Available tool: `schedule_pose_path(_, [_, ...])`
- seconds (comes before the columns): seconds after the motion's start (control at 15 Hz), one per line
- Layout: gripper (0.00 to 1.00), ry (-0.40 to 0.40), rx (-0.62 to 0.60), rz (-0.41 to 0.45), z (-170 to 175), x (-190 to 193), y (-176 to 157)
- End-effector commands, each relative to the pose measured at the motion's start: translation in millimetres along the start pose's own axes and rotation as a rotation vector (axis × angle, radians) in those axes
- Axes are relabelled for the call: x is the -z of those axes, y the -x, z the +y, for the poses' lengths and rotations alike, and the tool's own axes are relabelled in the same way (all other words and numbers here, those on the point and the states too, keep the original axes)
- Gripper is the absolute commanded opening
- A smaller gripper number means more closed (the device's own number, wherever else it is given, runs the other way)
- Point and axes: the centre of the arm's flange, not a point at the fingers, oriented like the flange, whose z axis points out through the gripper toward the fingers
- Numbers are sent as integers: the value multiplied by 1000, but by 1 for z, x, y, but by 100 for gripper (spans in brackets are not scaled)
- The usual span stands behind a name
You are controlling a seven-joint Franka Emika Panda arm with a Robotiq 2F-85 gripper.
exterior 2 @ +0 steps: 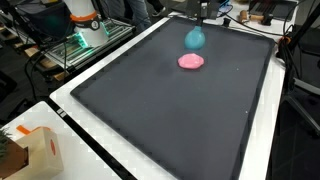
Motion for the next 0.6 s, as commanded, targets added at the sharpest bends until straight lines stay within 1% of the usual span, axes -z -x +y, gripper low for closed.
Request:
schedule_pose_path(0.0, [25,103,-21,-31,-31,-20,-18])
schedule_pose_path(0.4, [25,282,-42,-48,-64,-54,-21])
schedule_pose_path(0.53, [25,322,-53,-66,-74,-64,-20])
